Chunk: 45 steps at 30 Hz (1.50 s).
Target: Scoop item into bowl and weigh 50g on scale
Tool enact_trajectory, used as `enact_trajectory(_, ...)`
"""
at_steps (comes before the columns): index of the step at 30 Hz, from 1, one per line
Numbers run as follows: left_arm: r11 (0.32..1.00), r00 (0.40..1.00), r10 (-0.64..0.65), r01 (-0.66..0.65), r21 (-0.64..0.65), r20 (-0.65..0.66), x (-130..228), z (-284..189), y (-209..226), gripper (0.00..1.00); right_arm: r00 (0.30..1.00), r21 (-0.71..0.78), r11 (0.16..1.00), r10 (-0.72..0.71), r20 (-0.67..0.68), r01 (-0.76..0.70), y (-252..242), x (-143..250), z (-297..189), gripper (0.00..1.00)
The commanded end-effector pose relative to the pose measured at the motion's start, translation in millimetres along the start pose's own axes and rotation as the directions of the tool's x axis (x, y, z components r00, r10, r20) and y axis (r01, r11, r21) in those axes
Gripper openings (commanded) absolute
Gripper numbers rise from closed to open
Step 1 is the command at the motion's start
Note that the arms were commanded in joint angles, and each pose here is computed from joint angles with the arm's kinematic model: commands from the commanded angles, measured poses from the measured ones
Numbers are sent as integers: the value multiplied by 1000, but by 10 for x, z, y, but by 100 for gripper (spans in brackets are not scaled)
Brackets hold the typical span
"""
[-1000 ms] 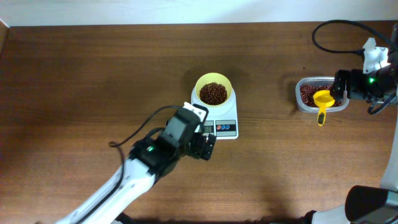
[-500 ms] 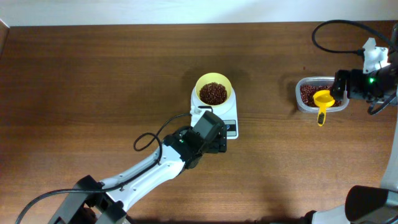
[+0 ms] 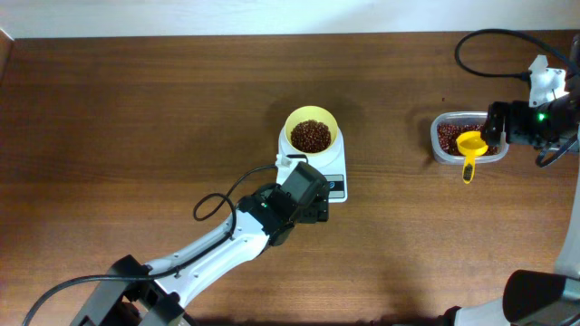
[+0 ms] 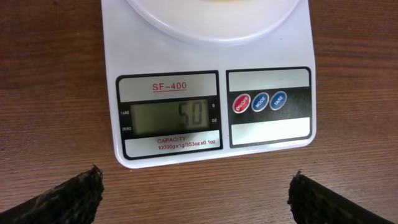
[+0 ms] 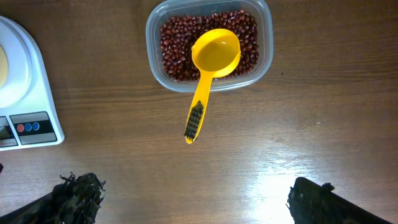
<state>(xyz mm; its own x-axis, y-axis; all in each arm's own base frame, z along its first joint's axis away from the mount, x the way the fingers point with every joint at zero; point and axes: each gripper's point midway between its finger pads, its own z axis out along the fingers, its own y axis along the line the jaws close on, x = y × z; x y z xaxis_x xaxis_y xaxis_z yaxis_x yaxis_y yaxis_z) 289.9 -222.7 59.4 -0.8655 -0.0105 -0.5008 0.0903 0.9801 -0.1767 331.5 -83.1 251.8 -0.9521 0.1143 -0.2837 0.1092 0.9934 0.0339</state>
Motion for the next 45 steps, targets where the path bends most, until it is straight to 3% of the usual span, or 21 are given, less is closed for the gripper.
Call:
enact_trajectory(1, 1000, 1000, -5, 6, -19, 4, 3, 8, 29, 99, 1000, 10, 1000, -11, 18, 10, 1, -40, -48, 99)
enact_trajectory(36, 999, 1000, 0, 0, -36, -2, 21, 6, 65, 99, 1000, 10, 1000, -11, 18, 10, 1, -40, -48, 99)
enact_trajectory(45, 967, 967, 251, -249, -56, 31, -144, -236, 209, 99, 1000, 10, 1000, -11, 18, 10, 1, -40, -48, 99)
